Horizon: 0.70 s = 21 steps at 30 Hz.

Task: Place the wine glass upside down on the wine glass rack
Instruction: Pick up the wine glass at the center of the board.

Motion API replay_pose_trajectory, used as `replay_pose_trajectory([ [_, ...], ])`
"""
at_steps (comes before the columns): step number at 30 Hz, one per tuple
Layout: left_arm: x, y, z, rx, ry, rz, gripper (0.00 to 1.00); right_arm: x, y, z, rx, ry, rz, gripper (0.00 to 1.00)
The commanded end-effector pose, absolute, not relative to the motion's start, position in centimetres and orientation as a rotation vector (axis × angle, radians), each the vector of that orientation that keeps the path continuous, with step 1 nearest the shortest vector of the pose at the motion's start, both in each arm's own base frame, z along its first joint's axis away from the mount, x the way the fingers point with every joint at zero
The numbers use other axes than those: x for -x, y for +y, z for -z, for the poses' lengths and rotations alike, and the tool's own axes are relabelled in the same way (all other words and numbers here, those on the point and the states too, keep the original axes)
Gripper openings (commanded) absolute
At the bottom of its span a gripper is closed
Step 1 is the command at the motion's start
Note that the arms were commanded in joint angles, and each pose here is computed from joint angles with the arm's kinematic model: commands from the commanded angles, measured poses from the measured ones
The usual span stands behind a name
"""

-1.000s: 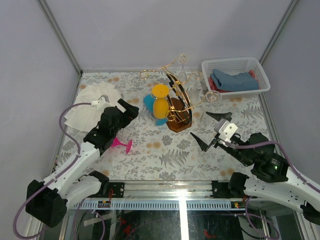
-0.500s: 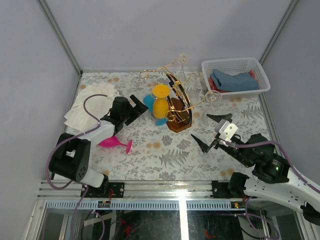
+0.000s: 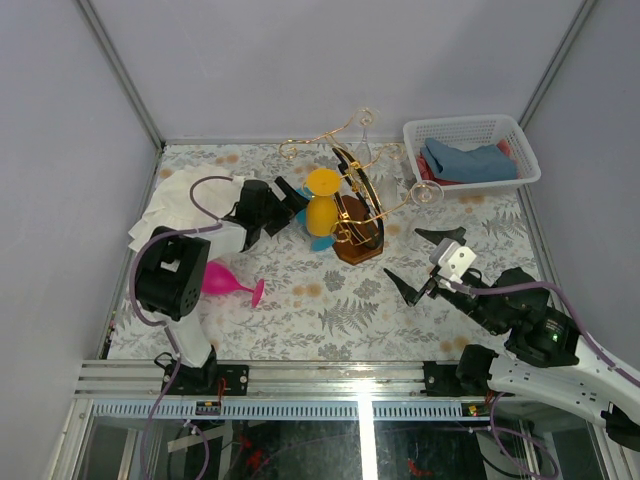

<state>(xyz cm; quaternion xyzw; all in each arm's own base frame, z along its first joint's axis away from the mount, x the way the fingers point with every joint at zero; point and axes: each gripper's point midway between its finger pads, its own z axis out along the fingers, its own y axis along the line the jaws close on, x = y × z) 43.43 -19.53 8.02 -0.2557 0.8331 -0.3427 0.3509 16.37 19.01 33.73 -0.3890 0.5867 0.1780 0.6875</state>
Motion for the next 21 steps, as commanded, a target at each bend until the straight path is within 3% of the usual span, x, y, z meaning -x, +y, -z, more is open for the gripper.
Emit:
replay_pose_trajectory([
  [1, -45.6, -19.7, -9.3, 0.651, 2.116, 0.888, 1.00, -16.5, 18.2, -35.1, 0.814, 1.303, -0.399, 0.99],
  [21, -46.6, -19.7, -3.8, 0.786, 2.269, 0.656, 1.00, -16.3, 17.5, -35.5, 0.798, 1.311, -0.400, 1.00],
])
